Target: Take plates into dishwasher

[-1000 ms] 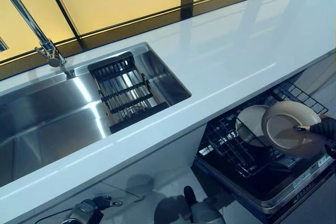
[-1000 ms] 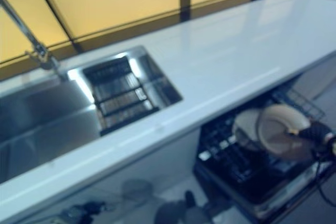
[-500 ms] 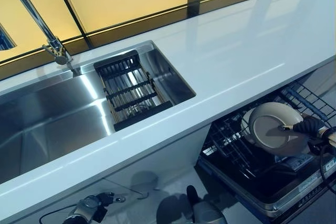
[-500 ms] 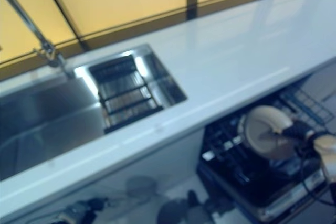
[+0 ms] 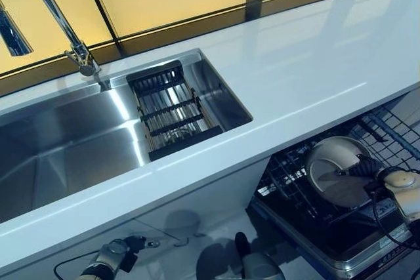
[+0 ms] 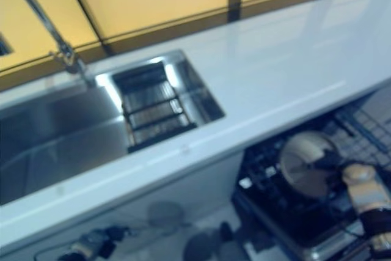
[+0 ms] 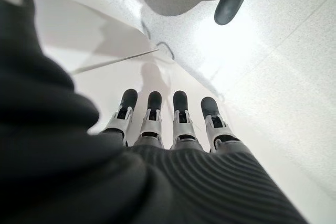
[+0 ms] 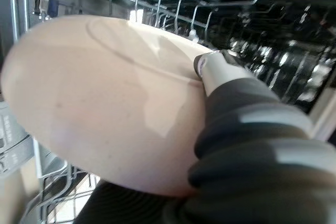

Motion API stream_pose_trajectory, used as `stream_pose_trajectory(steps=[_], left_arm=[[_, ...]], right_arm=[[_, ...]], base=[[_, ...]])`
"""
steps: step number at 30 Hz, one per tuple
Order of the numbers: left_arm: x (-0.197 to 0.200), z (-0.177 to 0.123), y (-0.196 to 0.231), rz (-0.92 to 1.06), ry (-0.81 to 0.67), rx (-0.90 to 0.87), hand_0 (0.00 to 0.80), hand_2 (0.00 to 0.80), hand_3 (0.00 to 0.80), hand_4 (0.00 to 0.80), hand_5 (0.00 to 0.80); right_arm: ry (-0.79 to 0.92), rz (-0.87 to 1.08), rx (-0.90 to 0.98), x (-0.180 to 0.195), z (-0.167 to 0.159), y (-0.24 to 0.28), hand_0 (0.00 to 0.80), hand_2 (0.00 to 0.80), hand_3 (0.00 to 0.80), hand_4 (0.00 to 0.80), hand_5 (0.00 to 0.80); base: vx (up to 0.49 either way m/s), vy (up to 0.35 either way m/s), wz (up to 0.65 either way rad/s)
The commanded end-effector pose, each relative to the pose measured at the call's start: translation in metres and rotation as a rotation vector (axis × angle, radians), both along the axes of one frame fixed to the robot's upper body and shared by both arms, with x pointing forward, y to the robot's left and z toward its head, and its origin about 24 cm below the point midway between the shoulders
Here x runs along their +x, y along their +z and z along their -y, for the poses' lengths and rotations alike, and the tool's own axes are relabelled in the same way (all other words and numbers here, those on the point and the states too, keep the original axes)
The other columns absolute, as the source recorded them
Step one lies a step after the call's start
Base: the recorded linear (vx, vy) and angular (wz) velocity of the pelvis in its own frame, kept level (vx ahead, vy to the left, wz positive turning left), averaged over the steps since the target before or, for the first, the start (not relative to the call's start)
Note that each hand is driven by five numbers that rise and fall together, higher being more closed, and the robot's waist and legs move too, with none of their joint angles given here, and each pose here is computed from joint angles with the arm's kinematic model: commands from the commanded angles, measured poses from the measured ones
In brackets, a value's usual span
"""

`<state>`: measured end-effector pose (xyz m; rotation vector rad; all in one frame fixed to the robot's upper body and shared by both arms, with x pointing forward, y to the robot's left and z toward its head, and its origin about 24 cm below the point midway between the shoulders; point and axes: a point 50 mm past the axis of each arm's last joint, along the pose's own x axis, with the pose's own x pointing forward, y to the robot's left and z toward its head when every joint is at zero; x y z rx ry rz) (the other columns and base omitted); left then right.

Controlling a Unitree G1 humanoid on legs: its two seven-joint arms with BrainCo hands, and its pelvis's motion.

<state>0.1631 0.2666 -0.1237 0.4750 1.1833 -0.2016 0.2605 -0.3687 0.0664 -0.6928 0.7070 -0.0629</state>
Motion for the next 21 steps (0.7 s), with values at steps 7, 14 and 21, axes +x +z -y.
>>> stream_pose_trajectory(steps=[7,14,21], left_arm=[[0.028,-0.016,0.019,0.058,-0.034,0.065,0.000,0.000,0.000,0.000,0.000],[0.034,-0.007,0.019,0.070,-0.051,0.056,0.000,0.000,0.000,0.000,0.000],[0.040,-0.001,0.020,0.063,-0.068,0.055,0.000,0.000,0.000,0.000,0.000]], right_arm=[[-0.035,-0.029,0.008,0.018,-0.014,-0.022,0.800,0.800,0.800,0.800,0.800],[-0.078,-0.101,0.016,0.016,-0.017,-0.044,0.800,0.800,0.800,0.800,0.800],[-0.110,-0.147,0.033,0.011,-0.020,-0.059,0.800,0.800,0.800,0.800,0.800]], base=[[-0.005,-0.002,0.09],[0.003,-0.003,0.05],[0.002,-0.002,0.02]])
